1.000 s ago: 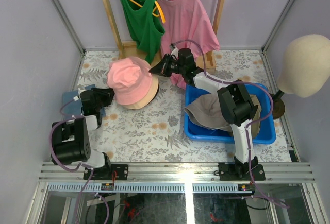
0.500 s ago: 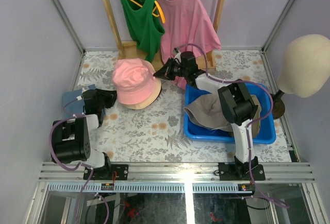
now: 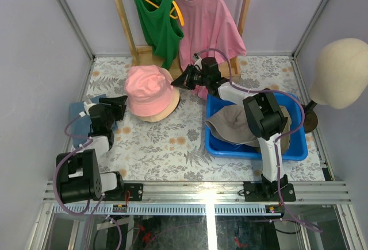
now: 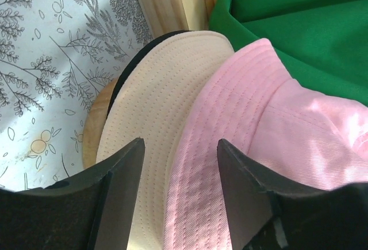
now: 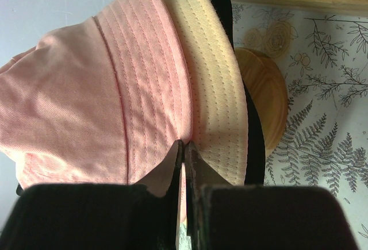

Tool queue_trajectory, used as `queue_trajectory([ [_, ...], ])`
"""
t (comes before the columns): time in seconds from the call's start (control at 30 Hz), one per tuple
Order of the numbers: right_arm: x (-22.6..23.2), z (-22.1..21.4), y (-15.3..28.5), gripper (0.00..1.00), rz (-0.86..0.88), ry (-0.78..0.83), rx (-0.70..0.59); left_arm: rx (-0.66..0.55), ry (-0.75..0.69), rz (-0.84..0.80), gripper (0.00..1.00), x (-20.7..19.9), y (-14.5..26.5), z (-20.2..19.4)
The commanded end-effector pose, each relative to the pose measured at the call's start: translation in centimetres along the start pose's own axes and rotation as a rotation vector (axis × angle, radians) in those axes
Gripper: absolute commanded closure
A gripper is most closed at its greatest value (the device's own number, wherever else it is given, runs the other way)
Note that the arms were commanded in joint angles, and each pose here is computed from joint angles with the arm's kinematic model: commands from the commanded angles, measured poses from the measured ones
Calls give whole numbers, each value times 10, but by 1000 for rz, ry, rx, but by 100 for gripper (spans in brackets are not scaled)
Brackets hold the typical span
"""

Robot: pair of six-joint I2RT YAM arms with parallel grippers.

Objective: Stack the hats
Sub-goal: Stack the hat on the hat.

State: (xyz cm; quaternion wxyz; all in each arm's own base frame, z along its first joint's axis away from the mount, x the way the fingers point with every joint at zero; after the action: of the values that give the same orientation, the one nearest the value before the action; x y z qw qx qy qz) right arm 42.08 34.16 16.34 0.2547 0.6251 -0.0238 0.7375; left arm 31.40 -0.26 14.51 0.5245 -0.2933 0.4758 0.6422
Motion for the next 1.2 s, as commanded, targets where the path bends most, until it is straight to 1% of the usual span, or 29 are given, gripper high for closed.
queue_trajectory([
  [0.0, 12, 12, 3, 100, 44, 48, -12, -35, 51, -55, 46, -4, 2, 3],
  [0.1, 15, 13, 3, 100, 50, 49, -10, -13, 103, -90, 44, -1, 1, -3],
  [0.27, 18, 14, 3, 100, 57, 53, -13, -47, 247, -201, 43, -1, 6, -4],
  [0.4, 19, 14, 4, 100, 59, 55, -15, -69, 309, -304, 43, -10, 8, 0],
  [0.5, 20, 15, 4, 100, 61, 57, -17, -88, 351, -343, 43, -11, 11, 2],
  [0.67, 20, 16, 3, 100, 59, 59, -18, -120, 375, -355, 43, -10, 16, 5],
  [0.83, 19, 16, 1, 100, 58, 58, -18, -97, 369, -375, 43, -13, 12, 4],
  [1.0, 18, 16, 0, 100, 57, 57, -18, -69, 378, -392, 45, -13, 9, 1],
  [1.17, 17, 16, -2, 100, 58, 54, -11, -68, 372, -389, 49, -12, 7, 0],
])
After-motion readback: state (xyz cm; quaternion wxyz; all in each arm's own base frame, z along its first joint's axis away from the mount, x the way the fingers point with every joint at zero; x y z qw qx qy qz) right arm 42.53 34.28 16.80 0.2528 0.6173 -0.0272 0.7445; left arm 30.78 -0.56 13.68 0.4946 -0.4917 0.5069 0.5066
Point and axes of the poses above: each gripper's point midway between its finger pads, its own y axis back along the fingers, its own x axis along the line the jaws close on, z = x × y, the point moved 6 cm from there along y, back along the fingers, and after that the axes turned 10 degrees about -y, right-handed, at the moved point
